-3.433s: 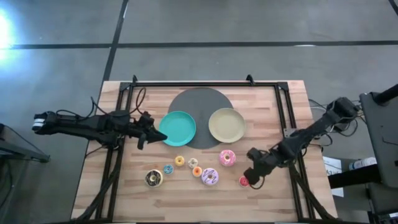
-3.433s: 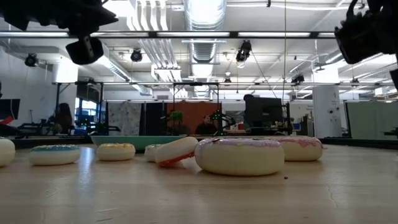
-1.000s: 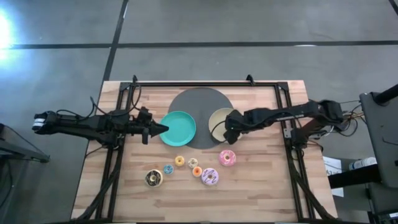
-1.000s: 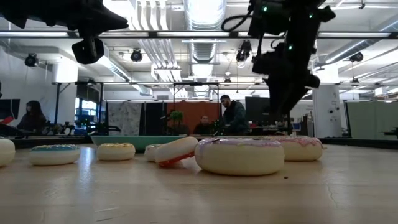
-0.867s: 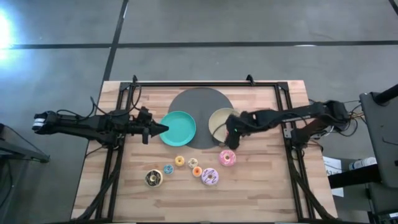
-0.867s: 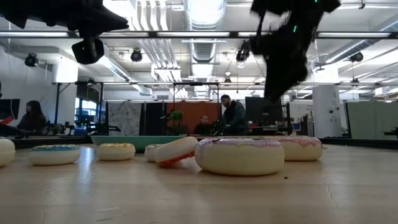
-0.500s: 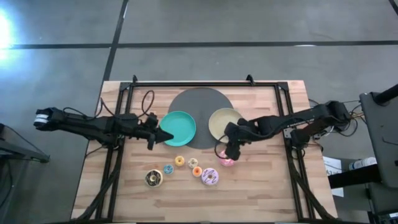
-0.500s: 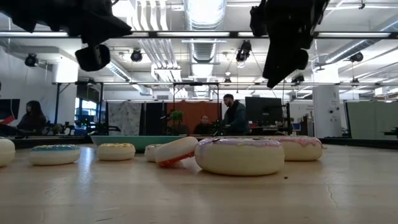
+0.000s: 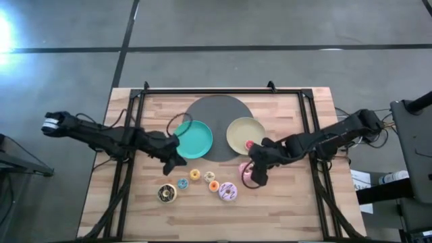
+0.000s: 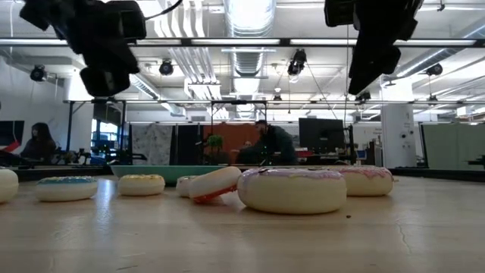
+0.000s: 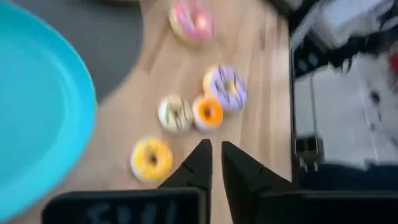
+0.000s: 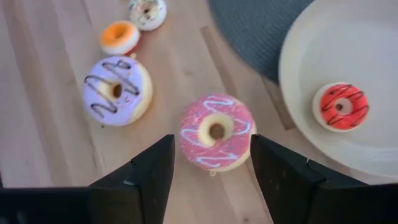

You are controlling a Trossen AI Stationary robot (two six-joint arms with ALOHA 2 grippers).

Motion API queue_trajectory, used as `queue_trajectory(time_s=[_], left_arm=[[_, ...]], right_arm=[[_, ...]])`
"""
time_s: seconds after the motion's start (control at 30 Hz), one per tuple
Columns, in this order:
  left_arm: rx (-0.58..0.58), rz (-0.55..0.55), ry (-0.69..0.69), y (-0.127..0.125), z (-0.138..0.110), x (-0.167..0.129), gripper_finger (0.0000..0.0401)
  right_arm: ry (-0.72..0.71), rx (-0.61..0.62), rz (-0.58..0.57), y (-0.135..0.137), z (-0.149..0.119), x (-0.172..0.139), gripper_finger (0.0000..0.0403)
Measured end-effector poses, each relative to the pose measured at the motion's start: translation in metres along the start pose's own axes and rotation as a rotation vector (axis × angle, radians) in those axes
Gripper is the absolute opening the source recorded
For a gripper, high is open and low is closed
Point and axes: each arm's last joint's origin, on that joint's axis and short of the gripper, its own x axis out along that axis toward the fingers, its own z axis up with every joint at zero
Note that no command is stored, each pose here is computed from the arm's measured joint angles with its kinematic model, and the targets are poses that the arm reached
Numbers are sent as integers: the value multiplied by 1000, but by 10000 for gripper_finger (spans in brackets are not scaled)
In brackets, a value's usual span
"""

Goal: Pick & Place donuts
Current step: Put the small blue donut on the light gray plate

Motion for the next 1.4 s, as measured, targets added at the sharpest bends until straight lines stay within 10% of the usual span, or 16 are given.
queue_trajectory(time_s=[0.33,0.8,1.4], left_arm=[[51,80,134,-18,-9,14,129],[-116,338,377,-5,-47,67,105],[-161,402,406,1,-64,105,102]], right_arm=[[1,-37,5,3,-3,0,246],[33,-49,-57,-6,-15,12,248],[26,-44,-85,-8,-17,14,242]])
